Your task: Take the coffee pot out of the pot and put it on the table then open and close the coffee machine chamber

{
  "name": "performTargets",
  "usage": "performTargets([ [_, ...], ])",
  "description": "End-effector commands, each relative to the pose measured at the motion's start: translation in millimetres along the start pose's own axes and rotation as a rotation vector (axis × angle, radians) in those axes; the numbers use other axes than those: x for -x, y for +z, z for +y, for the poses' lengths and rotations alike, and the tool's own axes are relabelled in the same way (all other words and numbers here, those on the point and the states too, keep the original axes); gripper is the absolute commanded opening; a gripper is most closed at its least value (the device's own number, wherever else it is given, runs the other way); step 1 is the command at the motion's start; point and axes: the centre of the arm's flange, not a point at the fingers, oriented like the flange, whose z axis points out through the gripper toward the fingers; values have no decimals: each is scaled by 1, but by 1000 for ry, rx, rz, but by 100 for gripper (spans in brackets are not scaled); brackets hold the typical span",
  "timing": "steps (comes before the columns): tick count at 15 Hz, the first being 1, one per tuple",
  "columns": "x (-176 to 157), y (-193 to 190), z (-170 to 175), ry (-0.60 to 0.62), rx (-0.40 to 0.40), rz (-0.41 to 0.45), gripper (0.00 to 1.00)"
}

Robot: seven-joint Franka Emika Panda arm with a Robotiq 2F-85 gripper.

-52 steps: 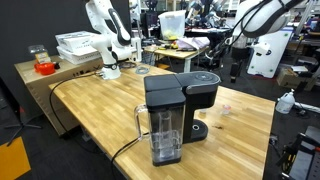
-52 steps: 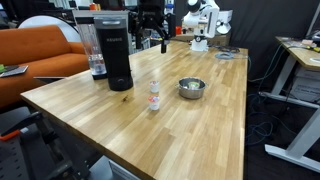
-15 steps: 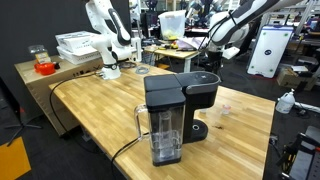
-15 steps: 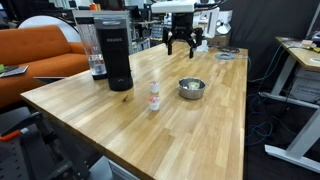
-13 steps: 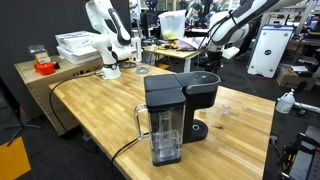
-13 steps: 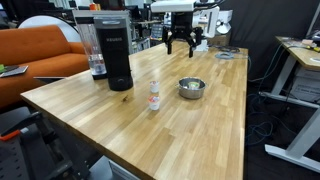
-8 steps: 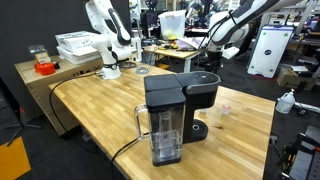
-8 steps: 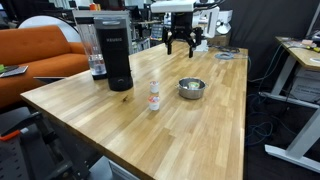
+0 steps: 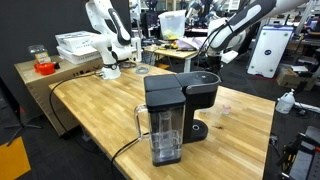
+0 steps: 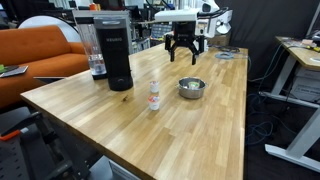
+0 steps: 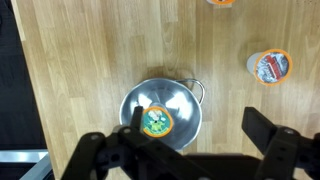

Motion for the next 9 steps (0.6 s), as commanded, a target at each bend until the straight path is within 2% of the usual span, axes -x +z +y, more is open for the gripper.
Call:
performTargets([
  [1,-20,16,9,5,-3,-17,100],
  [9,-54,53,30,9,-10,-33,100],
])
